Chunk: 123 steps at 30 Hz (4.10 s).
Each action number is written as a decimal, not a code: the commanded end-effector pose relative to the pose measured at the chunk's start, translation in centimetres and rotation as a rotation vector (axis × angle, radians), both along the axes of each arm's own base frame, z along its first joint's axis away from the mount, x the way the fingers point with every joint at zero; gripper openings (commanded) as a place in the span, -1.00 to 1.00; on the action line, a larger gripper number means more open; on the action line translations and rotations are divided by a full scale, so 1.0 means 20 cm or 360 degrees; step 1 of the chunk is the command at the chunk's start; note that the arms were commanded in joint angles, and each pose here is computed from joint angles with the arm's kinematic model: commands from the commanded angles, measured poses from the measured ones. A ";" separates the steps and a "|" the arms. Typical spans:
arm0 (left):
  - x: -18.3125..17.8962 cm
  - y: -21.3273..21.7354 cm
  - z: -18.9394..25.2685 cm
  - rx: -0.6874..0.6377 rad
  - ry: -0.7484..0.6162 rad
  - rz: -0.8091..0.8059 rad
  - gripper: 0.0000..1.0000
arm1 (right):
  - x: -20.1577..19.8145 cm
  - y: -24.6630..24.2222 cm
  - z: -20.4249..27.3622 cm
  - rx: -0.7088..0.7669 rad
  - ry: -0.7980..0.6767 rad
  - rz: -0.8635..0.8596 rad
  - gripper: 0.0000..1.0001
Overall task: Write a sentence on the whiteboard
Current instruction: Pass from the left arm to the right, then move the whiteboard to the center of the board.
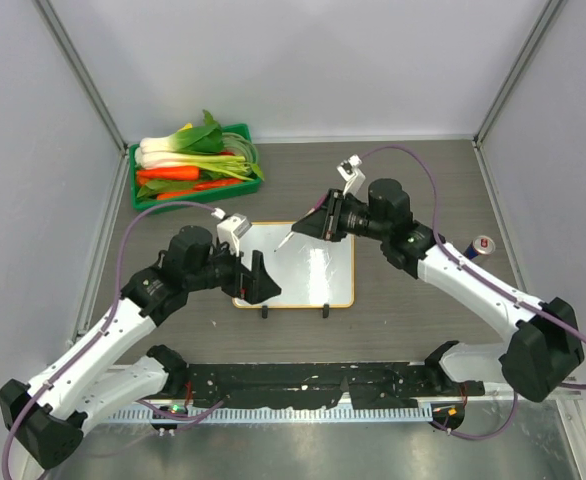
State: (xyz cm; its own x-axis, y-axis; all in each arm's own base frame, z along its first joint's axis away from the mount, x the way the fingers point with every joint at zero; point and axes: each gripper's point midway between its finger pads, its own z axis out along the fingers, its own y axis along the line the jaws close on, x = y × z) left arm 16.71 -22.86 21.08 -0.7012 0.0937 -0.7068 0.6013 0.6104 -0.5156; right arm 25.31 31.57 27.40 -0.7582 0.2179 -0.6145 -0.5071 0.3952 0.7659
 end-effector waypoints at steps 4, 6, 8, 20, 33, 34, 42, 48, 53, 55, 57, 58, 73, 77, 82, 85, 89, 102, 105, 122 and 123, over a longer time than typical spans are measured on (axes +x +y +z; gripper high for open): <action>0.12 0.06 0.09 -0.0148 -0.0092 0.0344 0.99 | 0.33 -0.10 0.06 -0.0055 -0.0117 -0.0254 -0.99; 0.09 0.08 0.08 -0.0148 -0.0062 0.0349 0.99 | 0.37 -0.11 0.05 -0.0059 -0.0124 -0.0290 -0.98; 0.07 0.12 0.06 -0.0109 -0.0034 0.0400 0.99 | 0.38 -0.10 0.03 -0.0034 -0.0118 -0.0303 -0.99; 0.05 0.24 -0.33 0.0168 0.0245 0.0679 0.92 | 0.17 -0.38 -0.04 0.0002 -0.0157 -0.0612 -0.99; -0.07 0.11 -0.69 0.0513 0.0286 0.0873 0.81 | -0.04 -0.56 -0.01 -0.0178 -0.0275 -0.0637 -0.99; -0.07 0.10 -0.73 0.0546 0.0282 0.0887 0.81 | -0.05 -0.57 0.00 -0.0169 -0.0290 -0.0638 -0.99; -0.02 0.04 -0.83 0.0639 0.0099 0.0952 0.49 | -0.09 -0.60 -0.06 -0.0207 -0.0349 -0.0623 -0.99; 0.00 0.09 -0.93 0.0659 0.0047 0.1028 0.17 | -0.10 -0.59 -0.09 -0.0222 -0.0350 -0.0599 -0.99; 0.01 0.13 -0.96 0.0664 0.0007 0.1061 0.02 | -0.09 -0.58 -0.10 -0.0225 -0.0343 -0.0596 -0.99; 0.01 0.12 -0.96 0.0651 -0.0014 0.1040 -0.03 | -0.09 -0.58 -0.11 -0.0220 -0.0335 -0.0590 -0.99; 0.02 0.11 -0.96 0.0641 -0.0024 0.1019 -0.16 | -0.08 -0.57 -0.11 -0.0213 -0.0326 -0.0585 -0.99; 0.02 0.10 -0.96 0.0641 -0.0027 0.1011 -0.20 | -0.08 -0.57 -0.11 -0.0210 -0.0323 -0.0586 -0.99; -0.03 0.00 -1.01 0.0697 0.0017 0.0892 -1.00 | -0.07 -0.55 -0.17 -0.0201 -0.0298 -0.0572 -0.99; -0.09 -0.04 -1.00 0.0673 0.0043 0.0882 -1.00 | -0.07 -0.55 -0.14 -0.0190 -0.0319 -0.0576 -0.99; -0.16 -0.10 -0.97 0.0691 0.0045 0.0900 -1.00 | -0.08 -0.55 -0.13 -0.0190 -0.0337 -0.0572 -0.99; -0.21 -0.15 -0.95 0.0684 0.0068 0.0899 -1.00 | -0.09 -0.56 -0.13 -0.0184 -0.0336 -0.0574 -0.99; -0.28 -0.20 -0.96 0.0674 0.0099 0.0929 -1.00 | -0.09 -0.56 -0.13 -0.0188 -0.0338 -0.0570 -0.99; -0.42 -0.27 -0.92 0.0870 0.0053 0.1071 -0.97 | -0.10 -0.58 -0.13 -0.0196 -0.0346 -0.0578 -0.99; -0.44 -0.32 -0.93 0.0816 0.0077 0.1010 -0.69 | -0.11 -0.58 -0.14 -0.0199 -0.0347 -0.0575 -0.99; -0.55 -0.47 -0.63 0.0563 0.0103 0.0543 0.66 | -0.13 -0.58 -0.09 -0.0183 -0.0387 -0.0551 -0.99; -0.54 -0.48 -0.60 0.0537 0.0095 0.0516 0.67 | -0.13 -0.58 -0.10 -0.0183 -0.0385 -0.0546 -0.99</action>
State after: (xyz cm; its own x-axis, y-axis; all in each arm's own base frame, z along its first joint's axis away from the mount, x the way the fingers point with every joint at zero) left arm 6.14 -30.44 5.61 -0.7944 0.0528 -0.6051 0.2168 0.9553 -0.2012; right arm 22.98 19.90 23.82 -0.5260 0.3531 -0.7737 -0.4382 0.6672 0.6024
